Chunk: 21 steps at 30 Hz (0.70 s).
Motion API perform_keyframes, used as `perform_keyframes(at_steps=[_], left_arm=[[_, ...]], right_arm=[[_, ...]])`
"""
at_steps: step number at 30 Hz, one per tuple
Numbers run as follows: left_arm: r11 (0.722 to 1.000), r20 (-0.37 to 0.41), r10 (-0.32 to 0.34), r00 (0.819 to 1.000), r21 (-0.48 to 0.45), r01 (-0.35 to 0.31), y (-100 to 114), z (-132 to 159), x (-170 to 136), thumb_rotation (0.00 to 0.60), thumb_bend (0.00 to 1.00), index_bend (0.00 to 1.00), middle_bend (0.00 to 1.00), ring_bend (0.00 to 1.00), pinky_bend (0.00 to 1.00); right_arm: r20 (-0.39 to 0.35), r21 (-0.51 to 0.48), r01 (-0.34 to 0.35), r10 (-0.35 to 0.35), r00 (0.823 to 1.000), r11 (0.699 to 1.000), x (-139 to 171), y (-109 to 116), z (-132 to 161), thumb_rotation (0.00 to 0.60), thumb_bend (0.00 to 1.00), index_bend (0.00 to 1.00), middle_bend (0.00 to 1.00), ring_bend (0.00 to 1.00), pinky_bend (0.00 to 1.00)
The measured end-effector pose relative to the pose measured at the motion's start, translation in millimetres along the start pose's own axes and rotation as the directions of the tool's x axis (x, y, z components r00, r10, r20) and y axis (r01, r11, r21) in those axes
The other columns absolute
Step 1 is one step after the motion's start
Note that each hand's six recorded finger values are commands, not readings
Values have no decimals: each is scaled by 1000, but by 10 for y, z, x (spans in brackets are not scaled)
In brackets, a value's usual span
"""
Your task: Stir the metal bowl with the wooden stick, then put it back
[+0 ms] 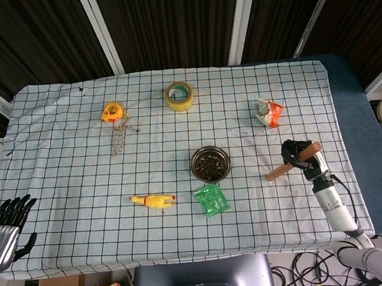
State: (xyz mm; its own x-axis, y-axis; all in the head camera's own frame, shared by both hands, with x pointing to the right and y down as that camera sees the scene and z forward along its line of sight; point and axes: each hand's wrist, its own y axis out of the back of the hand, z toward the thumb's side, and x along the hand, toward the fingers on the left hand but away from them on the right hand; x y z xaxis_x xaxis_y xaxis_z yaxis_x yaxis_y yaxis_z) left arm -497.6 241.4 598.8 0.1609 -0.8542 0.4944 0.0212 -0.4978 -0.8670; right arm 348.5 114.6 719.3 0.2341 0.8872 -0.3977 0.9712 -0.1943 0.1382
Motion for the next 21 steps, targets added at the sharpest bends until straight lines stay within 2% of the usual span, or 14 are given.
perform_keyframes(at_steps=[3,6,11,17,21], left_arm=[[1000,-1,-1,1000,-1,1,-4,-1,0,600,413,0,28,0,36],[1000,-1,-3,1000,-1,3,-11,-1,-2,600,414,0,28,0,36],[1000,-2,-3,1000,-3,3,-19,-7,-1,600,413,0,28,0,36],[1000,-1,-5,1000,-1,5,-28,-7,13,600,414,0,28,0,36],[1000,0,-2,1000,1,2,-27,-5,21,600,413,0,28,0,36]], right_arm=[[-10,-7,-5,5,1000,1000,-16,-36,19,600,639,1000,814,885,951],[-21,-8,-14,14,1000,1000,-55,-92,48,600,664,1000,875,942,997],[-38,-38,-47,45,998,998,-139,-248,109,600,702,1000,920,992,1000],[-92,-39,-103,99,991,994,-323,-534,268,600,709,1000,924,996,1000],[-134,-1,-168,166,977,986,-490,-896,386,600,723,1000,925,997,1000]])
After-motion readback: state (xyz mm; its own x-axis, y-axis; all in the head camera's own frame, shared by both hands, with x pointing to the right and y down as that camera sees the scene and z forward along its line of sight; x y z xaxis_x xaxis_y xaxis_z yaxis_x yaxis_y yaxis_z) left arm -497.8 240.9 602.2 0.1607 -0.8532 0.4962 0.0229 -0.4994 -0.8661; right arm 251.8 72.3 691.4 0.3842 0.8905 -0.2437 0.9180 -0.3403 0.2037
